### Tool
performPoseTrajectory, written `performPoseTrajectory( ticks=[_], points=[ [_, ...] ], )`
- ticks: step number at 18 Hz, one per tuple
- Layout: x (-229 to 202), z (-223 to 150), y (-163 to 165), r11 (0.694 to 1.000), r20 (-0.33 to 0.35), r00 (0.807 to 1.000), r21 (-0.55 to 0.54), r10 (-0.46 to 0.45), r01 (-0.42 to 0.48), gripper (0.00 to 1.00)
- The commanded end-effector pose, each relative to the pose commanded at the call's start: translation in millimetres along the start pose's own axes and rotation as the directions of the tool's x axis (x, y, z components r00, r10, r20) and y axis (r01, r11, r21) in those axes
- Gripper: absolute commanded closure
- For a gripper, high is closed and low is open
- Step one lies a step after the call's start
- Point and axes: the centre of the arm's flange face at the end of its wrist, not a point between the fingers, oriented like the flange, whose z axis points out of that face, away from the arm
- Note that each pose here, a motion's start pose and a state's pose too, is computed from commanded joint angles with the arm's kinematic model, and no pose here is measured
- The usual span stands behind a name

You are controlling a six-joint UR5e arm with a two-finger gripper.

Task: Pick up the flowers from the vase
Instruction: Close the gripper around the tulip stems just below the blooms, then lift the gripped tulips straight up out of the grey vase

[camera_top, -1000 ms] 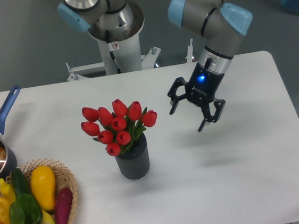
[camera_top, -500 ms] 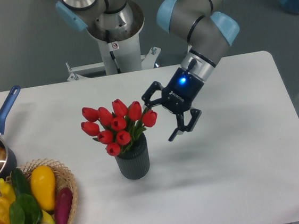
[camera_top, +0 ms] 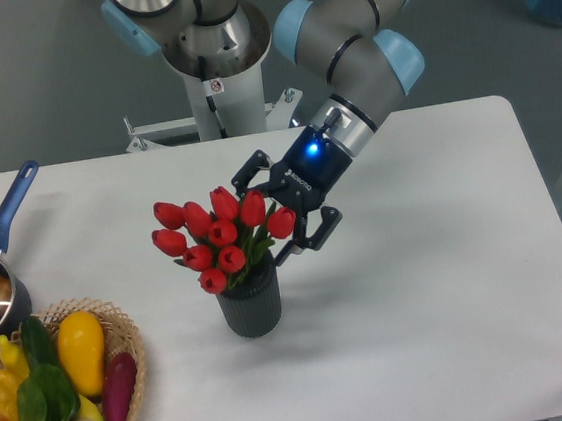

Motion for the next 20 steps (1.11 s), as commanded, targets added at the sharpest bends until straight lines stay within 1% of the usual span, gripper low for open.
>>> performPoseTrajectory(
  ticks=[2,3,7,9,12,15,20],
  points=[
    [0,-1,1,1.000,0.002,1.000,0.000,0.002,-0.002,0.92],
    [2,-2,-3,1.000,0.004,1.000,-0.002,0.011,-0.011,1.00],
    [7,-9,-15,1.000,0.018,1.000,-0.020,0.014,-0.014,1.00],
    [6,-14,-20,1.000,0.027,1.000,-0.018,0.000,0.001,1.00],
    [4,-24,-38,0.999,0.050,0.998,-0.006,-0.034,0.034,1.00],
    [1,-36,-68,0.998,0.068,0.996,0.034,-0.049,0.047,1.00],
    [3,-53,-128,0.993,0.083,0.994,0.095,-0.077,0.069,1.00]
  ],
)
